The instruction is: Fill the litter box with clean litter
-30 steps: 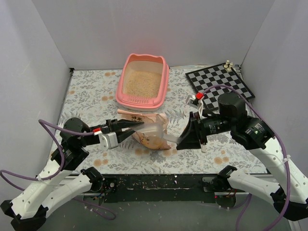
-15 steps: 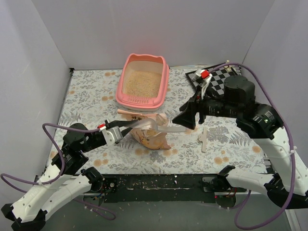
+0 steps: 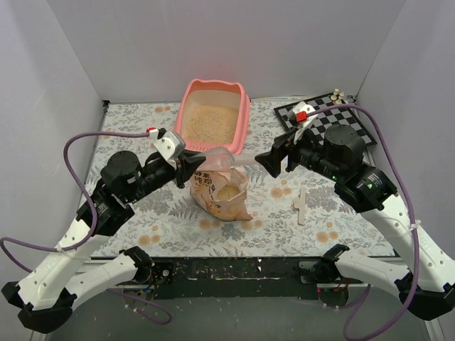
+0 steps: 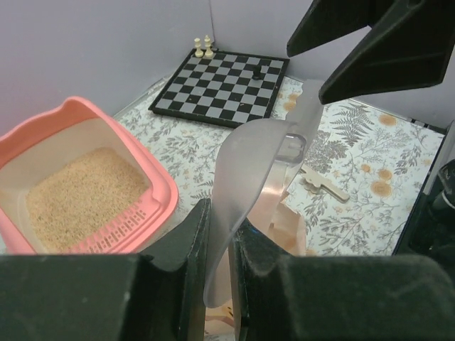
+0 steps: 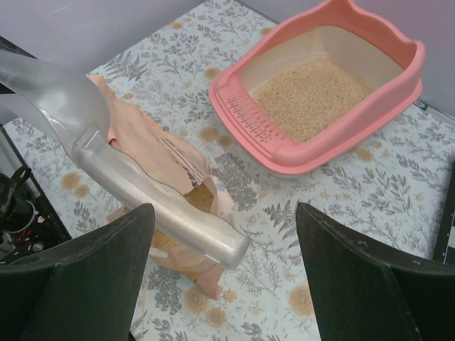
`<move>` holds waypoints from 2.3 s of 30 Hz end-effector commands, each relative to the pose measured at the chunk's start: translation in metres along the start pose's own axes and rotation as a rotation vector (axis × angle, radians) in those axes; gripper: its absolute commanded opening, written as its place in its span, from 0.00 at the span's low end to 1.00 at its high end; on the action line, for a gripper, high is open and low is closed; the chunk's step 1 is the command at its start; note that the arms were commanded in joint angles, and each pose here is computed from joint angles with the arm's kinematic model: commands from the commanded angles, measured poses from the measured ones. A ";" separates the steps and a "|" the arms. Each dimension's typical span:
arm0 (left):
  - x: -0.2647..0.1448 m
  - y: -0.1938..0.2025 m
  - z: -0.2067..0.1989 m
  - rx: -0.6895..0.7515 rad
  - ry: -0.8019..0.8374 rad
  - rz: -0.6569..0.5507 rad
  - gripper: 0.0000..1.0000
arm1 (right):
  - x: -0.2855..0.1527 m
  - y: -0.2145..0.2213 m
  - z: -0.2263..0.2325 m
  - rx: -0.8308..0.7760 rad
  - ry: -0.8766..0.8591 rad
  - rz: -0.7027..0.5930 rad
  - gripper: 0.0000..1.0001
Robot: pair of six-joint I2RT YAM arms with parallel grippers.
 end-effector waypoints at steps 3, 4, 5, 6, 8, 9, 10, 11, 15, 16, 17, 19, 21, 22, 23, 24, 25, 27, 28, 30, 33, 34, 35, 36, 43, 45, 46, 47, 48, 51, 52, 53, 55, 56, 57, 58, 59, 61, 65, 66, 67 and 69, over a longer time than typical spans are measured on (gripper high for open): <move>0.000 -0.020 0.000 -0.180 0.005 0.079 0.00 | -0.003 -0.044 0.009 -0.101 -0.157 -0.268 0.88; -0.001 -0.020 -0.001 -0.196 0.010 0.097 0.00 | -0.004 -0.047 0.012 -0.105 -0.186 -0.268 0.88; -0.001 -0.018 -0.002 -0.211 0.011 0.112 0.00 | -0.006 -0.051 0.015 -0.110 -0.216 -0.262 0.88; 0.000 -0.016 -0.003 -0.224 0.013 0.127 0.00 | -0.004 -0.053 0.016 -0.111 -0.239 -0.244 0.89; 0.001 -0.013 -0.005 -0.256 0.022 0.145 0.00 | -0.003 -0.058 0.020 -0.111 -0.299 -0.209 0.89; 0.001 -0.011 -0.006 -0.270 0.021 0.153 0.00 | -0.001 -0.058 0.020 -0.106 -0.327 -0.188 0.90; 0.003 -0.009 -0.007 -0.278 0.024 0.163 0.00 | 0.001 -0.059 0.020 -0.103 -0.370 -0.167 0.90; 0.004 -0.008 -0.007 -0.283 0.024 0.168 0.00 | 0.004 -0.059 0.017 -0.093 -0.395 -0.154 0.91; 0.015 -0.006 -0.004 -0.281 0.052 0.144 0.00 | 0.017 -0.060 -0.002 -0.008 -0.449 -0.143 0.91; 0.019 -0.008 -0.002 -0.279 0.064 0.132 0.00 | 0.019 -0.060 -0.008 0.004 -0.457 -0.151 0.91; 0.024 -0.008 0.001 -0.280 0.070 0.132 0.00 | 0.022 -0.058 -0.014 0.028 -0.459 -0.147 0.91; 0.031 -0.009 0.008 -0.274 0.098 0.109 0.00 | 0.024 -0.056 -0.025 0.042 -0.465 -0.170 0.91; 0.036 -0.012 0.021 -0.277 0.108 0.068 0.00 | 0.023 -0.051 -0.036 0.064 -0.461 -0.193 0.91; 0.038 -0.013 0.027 -0.279 0.120 0.055 0.00 | 0.022 -0.047 -0.040 0.078 -0.465 -0.195 0.91; 0.040 -0.012 0.036 -0.286 0.127 0.042 0.00 | 0.020 -0.044 -0.047 0.088 -0.457 -0.205 0.91; 0.041 -0.012 0.042 -0.296 0.140 0.025 0.00 | 0.018 -0.042 -0.052 0.098 -0.452 -0.215 0.91; 0.043 -0.011 0.048 -0.308 0.156 0.009 0.00 | 0.015 -0.039 -0.057 0.111 -0.453 -0.217 0.91; 0.047 -0.008 0.054 -0.329 0.187 -0.006 0.00 | 0.008 -0.035 -0.064 0.110 -0.458 -0.253 0.91; 0.049 -0.004 0.058 -0.362 0.210 -0.016 0.00 | 0.006 -0.029 -0.069 0.124 -0.461 -0.255 0.91; 0.048 0.003 0.064 -0.409 0.255 -0.036 0.00 | 0.002 -0.024 -0.075 0.136 -0.460 -0.272 0.91; 0.044 0.015 0.068 -0.429 0.284 -0.053 0.00 | -0.001 -0.019 -0.082 0.145 -0.458 -0.300 0.91; 0.044 0.018 0.070 -0.436 0.282 -0.045 0.00 | -0.001 -0.018 -0.082 0.147 -0.470 -0.308 0.91; 0.044 0.020 0.070 -0.436 0.280 -0.043 0.00 | 0.000 -0.016 -0.083 0.161 -0.475 -0.310 0.91; 0.045 0.022 0.071 -0.442 0.278 -0.041 0.00 | 0.000 -0.016 -0.084 0.161 -0.473 -0.323 0.92; 0.050 0.029 0.075 -0.474 0.281 -0.037 0.00 | 0.007 -0.007 -0.085 0.247 -0.584 -0.316 0.91; 0.052 0.031 0.075 -0.489 0.287 -0.031 0.00 | 0.010 -0.004 -0.083 0.266 -0.603 -0.312 0.91; 0.053 0.033 0.076 -0.492 0.285 -0.029 0.00 | 0.011 -0.004 -0.080 0.266 -0.615 -0.309 0.90; 0.053 0.034 0.076 -0.494 0.285 -0.028 0.00 | 0.014 -0.004 -0.079 0.269 -0.618 -0.305 0.90; 0.054 0.035 0.076 -0.499 0.279 -0.024 0.00 | 0.015 -0.004 -0.078 0.270 -0.616 -0.301 0.90; 0.056 0.038 0.078 -0.509 0.270 -0.017 0.00 | 0.022 -0.004 -0.074 0.269 -0.621 -0.287 0.90; 0.056 0.039 0.079 -0.516 0.269 -0.015 0.00 | 0.024 -0.004 -0.072 0.270 -0.631 -0.281 0.90; 0.056 0.040 0.079 -0.522 0.265 -0.012 0.00 | 0.027 -0.004 -0.071 0.274 -0.638 -0.273 0.90; 0.057 0.041 0.080 -0.525 0.263 -0.009 0.00 | 0.033 -0.002 -0.068 0.283 -0.645 -0.259 0.90; 0.057 0.041 0.080 -0.526 0.260 -0.010 0.00 | 0.036 -0.001 -0.066 0.282 -0.649 -0.253 0.90; 0.057 0.041 0.081 -0.525 0.257 -0.010 0.00 | 0.038 -0.001 -0.065 0.282 -0.649 -0.244 0.89; 0.058 0.041 0.082 -0.525 0.254 -0.010 0.00 | 0.041 -0.001 -0.063 0.280 -0.647 -0.244 0.89; 0.058 0.041 0.083 -0.526 0.251 -0.007 0.00 | 0.043 0.000 -0.062 0.283 -0.644 -0.242 0.89; 0.059 0.043 0.083 -0.527 0.253 -0.004 0.00 | 0.047 0.000 -0.062 0.284 -0.639 -0.232 0.89; 0.060 0.042 0.084 -0.526 0.257 0.000 0.00 | 0.054 -0.003 -0.061 0.291 -0.648 -0.195 0.85; 0.060 0.042 0.084 -0.521 0.260 0.001 0.00 | 0.056 -0.004 -0.061 0.290 -0.651 -0.175 0.83; 0.060 0.042 0.084 -0.520 0.261 0.004 0.00 | 0.059 -0.005 -0.061 0.294 -0.648 -0.157 0.83; 0.060 0.042 0.085 -0.519 0.259 0.005 0.00 | 0.061 -0.007 -0.060 0.289 -0.650 -0.136 0.81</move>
Point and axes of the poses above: each gripper's point midway between its finger pads, its own x axis out along the fingers, its own z axis along the line the jaws close on, y = z × x, the point moved 10 cm from there along -x, back along the fingers, and after that the axes turned 12 degrees about x, right-handed, at the moved point
